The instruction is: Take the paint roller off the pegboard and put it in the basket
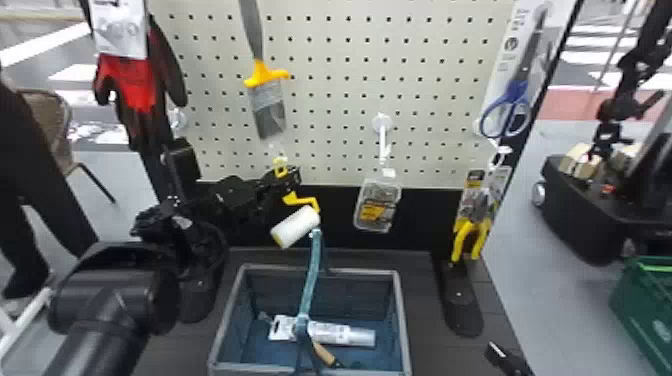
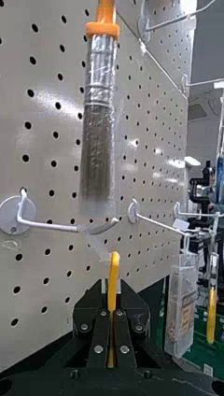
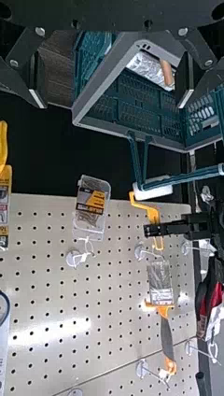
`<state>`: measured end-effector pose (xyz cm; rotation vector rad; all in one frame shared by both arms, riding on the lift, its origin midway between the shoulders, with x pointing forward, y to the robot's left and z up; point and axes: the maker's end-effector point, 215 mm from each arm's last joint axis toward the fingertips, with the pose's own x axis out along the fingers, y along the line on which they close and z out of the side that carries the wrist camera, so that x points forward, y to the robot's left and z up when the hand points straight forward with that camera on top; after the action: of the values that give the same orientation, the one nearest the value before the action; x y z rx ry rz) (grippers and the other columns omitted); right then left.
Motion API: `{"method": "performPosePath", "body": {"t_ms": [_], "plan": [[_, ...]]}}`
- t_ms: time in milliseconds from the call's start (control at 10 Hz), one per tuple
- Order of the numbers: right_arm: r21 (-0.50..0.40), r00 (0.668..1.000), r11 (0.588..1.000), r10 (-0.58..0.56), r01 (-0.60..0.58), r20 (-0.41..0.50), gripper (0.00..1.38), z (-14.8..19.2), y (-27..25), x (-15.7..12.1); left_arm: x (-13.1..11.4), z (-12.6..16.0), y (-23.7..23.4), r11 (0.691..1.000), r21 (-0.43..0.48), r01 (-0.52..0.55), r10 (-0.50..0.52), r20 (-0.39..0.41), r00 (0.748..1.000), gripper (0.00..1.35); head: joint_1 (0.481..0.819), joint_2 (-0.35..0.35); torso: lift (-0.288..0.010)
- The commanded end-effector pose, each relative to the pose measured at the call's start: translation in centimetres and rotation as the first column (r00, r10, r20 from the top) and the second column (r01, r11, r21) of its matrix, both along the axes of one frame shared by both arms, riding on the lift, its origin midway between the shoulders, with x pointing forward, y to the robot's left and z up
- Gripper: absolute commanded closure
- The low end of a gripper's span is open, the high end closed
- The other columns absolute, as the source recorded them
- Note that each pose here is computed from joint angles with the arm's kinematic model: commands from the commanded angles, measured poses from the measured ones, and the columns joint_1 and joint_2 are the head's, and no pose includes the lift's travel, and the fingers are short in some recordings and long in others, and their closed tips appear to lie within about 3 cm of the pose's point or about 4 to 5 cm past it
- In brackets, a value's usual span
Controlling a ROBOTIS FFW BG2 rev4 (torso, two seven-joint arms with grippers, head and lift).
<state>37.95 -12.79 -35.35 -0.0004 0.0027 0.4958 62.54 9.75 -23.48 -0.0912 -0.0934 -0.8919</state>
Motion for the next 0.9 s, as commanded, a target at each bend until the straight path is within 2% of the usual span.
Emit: {"method": "performPosePath", "body": {"t_ms": [0,300,600,800], "plan": [[-0.003,1.0,1.0,-0.003,0.003,-0.005,0.25,-0.2,-0.2,-0.1,-0.8,0.1,0.0,1.0,-0.001,-0.003,0.003,0.01,1.0,1.22,0.549,0.0,-0.1],[-0.005,1.0,1.0,-0.006,0.006,-0.016,0.25,-0.5,-0.3,-0.4,-1.7,1.3,-0.1,1.0,-0.002,-0.001,0.001,0.037,0.999,1.22,0.549,0.0,-0.1],[-0.006,1.0,1.0,-0.008,0.007,-0.018,0.25,-0.5,-0.4,-0.3,-2.1,4.3,0.1,1.0,0.002,-0.004,0.004,0.095,0.995,1.22,0.549,0.0,-0.1],[-0.008,1.0,1.0,-0.008,0.008,-0.022,0.25,-0.6,-0.5,-0.5,-3.2,4.6,0.4,1.0,-0.005,-0.01,0.011,0.108,0.994,1.22,0.549,0.0,-0.1]]}}
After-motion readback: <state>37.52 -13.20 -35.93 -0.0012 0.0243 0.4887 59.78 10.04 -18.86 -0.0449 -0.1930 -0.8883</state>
